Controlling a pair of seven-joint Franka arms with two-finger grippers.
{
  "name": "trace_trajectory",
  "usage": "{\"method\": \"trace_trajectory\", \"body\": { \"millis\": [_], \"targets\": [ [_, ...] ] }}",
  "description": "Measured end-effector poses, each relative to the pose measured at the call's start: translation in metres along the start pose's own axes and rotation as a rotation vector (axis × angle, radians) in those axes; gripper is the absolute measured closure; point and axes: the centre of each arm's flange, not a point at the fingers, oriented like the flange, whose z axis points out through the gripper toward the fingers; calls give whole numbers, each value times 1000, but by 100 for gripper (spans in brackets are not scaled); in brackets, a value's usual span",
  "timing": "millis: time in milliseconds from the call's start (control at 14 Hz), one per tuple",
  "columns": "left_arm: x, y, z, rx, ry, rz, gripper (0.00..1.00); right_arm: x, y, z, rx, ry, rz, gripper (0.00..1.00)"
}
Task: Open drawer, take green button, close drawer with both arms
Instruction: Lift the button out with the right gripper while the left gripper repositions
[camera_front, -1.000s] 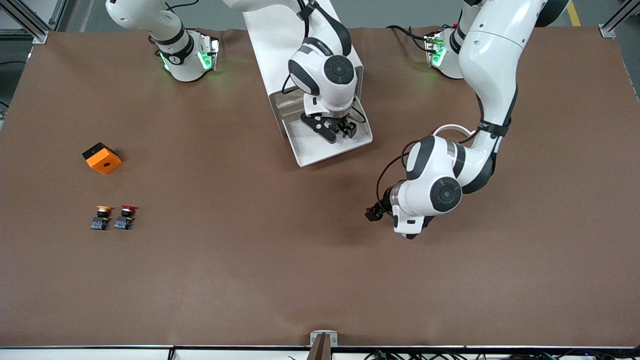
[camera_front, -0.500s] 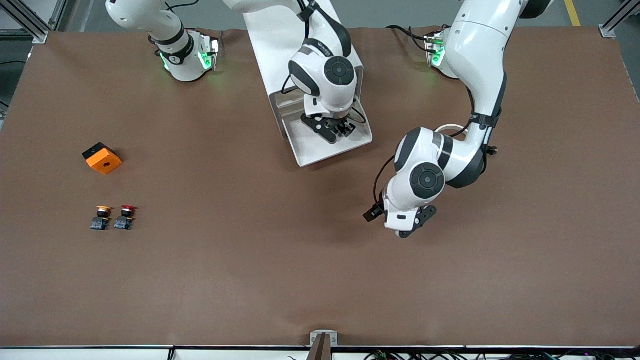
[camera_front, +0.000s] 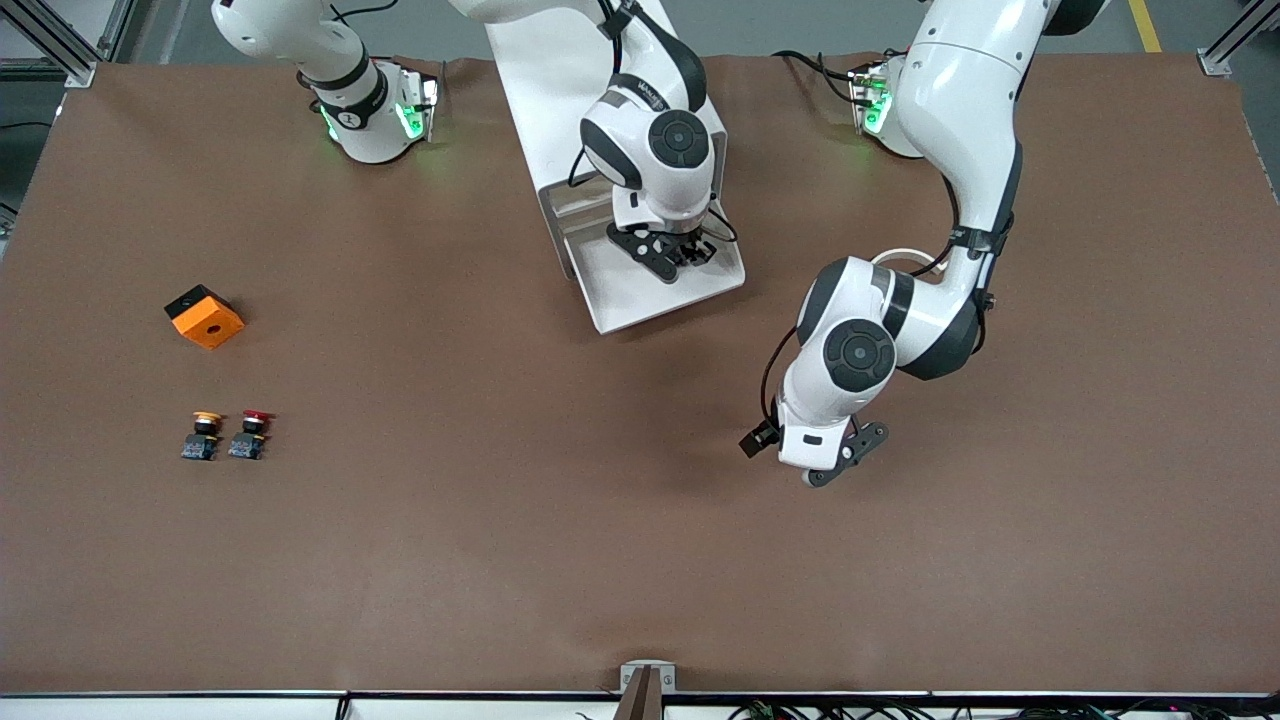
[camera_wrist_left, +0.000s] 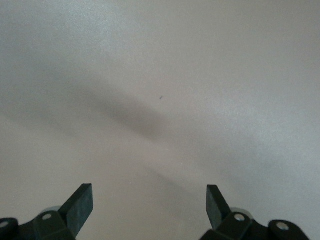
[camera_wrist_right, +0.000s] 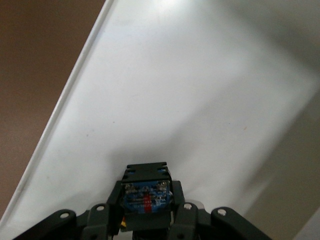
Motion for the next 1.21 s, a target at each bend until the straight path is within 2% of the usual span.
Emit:
{"method": "trace_trajectory", "body": {
  "millis": [214, 357, 500, 643, 929, 1214],
  "targets": [
    [-2, -1, 4, 7, -4, 38, 0, 3, -2, -3, 11, 1, 4, 59],
    [-2, -2, 7, 17, -1, 46, 0, 24, -10, -16, 45, 3, 34, 59],
    [-2, -3, 11, 24, 0, 51, 0, 68, -20, -37, 85, 1, 84, 59],
    [-2, -4, 13, 27, -2, 55, 0, 113, -23, -54, 92, -2, 90, 59],
    [-4, -3, 16, 31, -4, 61, 0, 196, -4, -105, 51, -13, 4, 59],
    [-8, -1, 19, 35, -6, 67, 0, 307, 53, -157, -10, 41, -140, 59]
  ]
}}
